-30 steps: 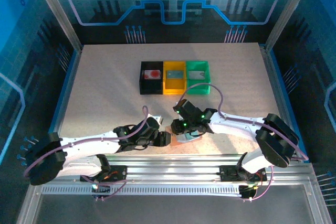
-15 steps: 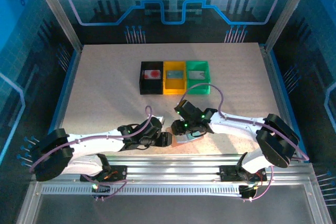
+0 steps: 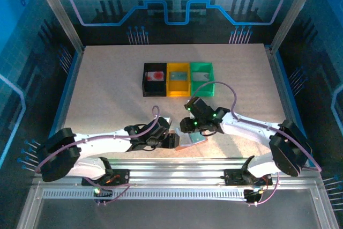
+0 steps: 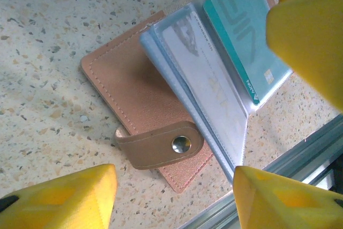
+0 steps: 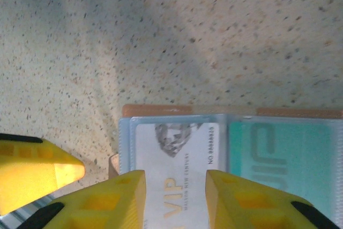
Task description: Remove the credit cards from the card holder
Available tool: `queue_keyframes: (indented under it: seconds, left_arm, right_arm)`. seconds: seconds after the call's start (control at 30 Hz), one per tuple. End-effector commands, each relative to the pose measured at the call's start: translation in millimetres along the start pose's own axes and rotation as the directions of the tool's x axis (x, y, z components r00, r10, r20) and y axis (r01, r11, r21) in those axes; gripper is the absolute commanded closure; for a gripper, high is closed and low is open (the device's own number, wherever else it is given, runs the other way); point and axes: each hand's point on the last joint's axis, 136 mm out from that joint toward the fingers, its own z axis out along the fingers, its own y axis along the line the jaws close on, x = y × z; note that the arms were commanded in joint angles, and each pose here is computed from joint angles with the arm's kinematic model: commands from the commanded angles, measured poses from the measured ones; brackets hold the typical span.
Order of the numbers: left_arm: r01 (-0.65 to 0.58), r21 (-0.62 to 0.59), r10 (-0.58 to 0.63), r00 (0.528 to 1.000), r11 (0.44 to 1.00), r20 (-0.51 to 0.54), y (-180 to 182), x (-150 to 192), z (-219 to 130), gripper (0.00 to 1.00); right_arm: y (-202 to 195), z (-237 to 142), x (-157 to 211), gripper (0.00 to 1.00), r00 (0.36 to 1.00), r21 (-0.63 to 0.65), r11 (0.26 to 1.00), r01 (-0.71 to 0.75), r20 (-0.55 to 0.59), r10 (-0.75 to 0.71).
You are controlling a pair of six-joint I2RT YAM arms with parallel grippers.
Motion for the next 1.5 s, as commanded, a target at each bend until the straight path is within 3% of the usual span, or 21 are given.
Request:
queue_keyframes:
  seconds: [0.0,0.53,1.1,1.47]
  left_arm:
    - [0.000,-0.019,0.000,1.000,1.000,-0.031,-5.8,-1.1,1.0,0.40]
    - [0.025,-0.273,-0.071,0.984,0.962,-0.162,41.8,22.1,16.0,0.43]
    - [-0.004,-0.327,-0.071,0.973,0.945,-0.218,57.8,26.4,18.1,0.43]
    - [-0.013,-0.226,-0.003,0.997,0.974,-0.071,29.0,-15.3,-28.4,0.41]
  right_arm:
    - [-13.0,1.0,15.9,0.67,0.999,0.011,1.000,0.004,-0.054,-0.003]
    - [-22.6,17.8,34.8,0.68,0.994,-0.002,1.000,-0.009,-0.112,0.008]
    - [-17.8,28.5,36.5,0.68,0.994,-0.037,0.999,-0.014,-0.112,0.010]
    - [-25.4,39.2,36.4,0.69,0.993,0.001,1.000,-0.029,-0.111,0.029]
